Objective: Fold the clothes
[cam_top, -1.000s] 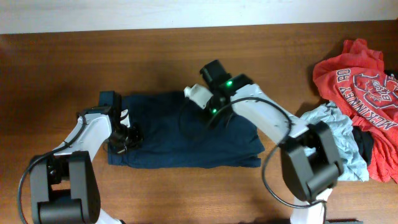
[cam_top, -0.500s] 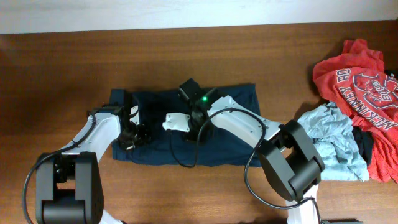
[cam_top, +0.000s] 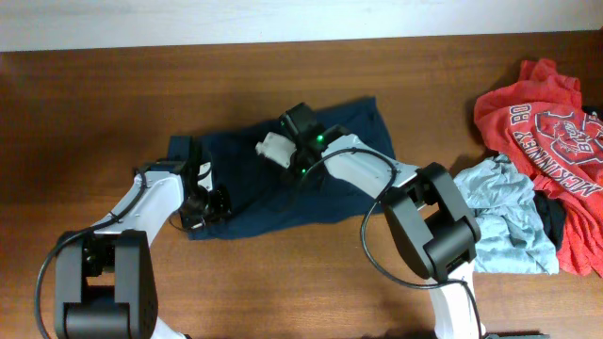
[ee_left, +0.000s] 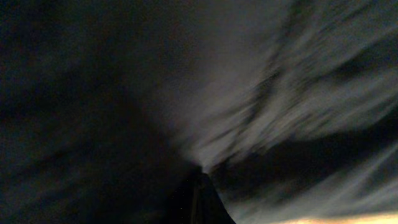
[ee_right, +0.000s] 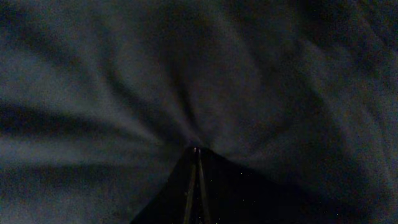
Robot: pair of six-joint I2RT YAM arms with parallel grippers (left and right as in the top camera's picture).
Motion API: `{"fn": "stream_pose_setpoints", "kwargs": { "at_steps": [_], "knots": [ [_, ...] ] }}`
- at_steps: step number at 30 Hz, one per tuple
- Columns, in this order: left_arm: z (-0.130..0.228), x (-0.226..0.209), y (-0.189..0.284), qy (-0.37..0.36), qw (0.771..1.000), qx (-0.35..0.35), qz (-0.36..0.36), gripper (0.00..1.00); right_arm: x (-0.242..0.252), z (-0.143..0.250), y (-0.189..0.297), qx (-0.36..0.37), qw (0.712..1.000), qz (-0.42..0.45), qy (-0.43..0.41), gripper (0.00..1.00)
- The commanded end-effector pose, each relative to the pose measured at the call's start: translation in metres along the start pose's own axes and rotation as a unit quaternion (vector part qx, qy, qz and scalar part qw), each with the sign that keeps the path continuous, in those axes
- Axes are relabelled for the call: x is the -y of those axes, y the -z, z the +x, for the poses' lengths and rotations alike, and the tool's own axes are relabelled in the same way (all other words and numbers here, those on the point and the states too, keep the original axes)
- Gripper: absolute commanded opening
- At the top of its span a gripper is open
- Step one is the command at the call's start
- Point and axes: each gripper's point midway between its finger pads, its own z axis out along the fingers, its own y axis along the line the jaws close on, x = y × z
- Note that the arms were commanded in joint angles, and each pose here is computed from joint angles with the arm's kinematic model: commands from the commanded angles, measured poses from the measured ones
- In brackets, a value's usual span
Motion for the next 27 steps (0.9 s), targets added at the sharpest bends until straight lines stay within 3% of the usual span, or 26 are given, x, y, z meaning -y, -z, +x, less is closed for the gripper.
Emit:
{"fn": "stream_pose_setpoints", "kwargs": {
  "at_steps": [1,6,13,20,23,27],
  "knots": [
    [-0.002,-0.008,0.007,-0.007,1.000,0.014,-0.027,0.01,0.094,0.106,-0.011,-0.128,0.965,0.149,-0.174,0.04],
    [-0.004,-0.015,0.008,-0.006,0.999,0.019,-0.046,0.01,0.119,0.144,0.003,-0.132,0.946,0.120,-0.269,0.04],
    [-0.006,-0.022,0.009,0.001,0.998,0.021,-0.053,0.01,0.131,0.169,0.013,-0.147,0.931,0.120,-0.313,0.04],
    [-0.006,-0.036,0.013,0.025,0.998,0.017,-0.059,0.01,0.143,0.207,0.032,-0.157,0.882,0.113,-0.430,0.04],
    [-0.007,-0.037,0.013,0.026,0.998,0.020,-0.058,0.01,0.136,0.202,0.045,-0.144,0.882,0.078,-0.442,0.04],
    [-0.014,-0.033,0.019,0.012,0.998,0.033,-0.055,0.01,0.117,0.160,0.068,-0.099,0.921,0.021,-0.376,0.04]
  ]
}}
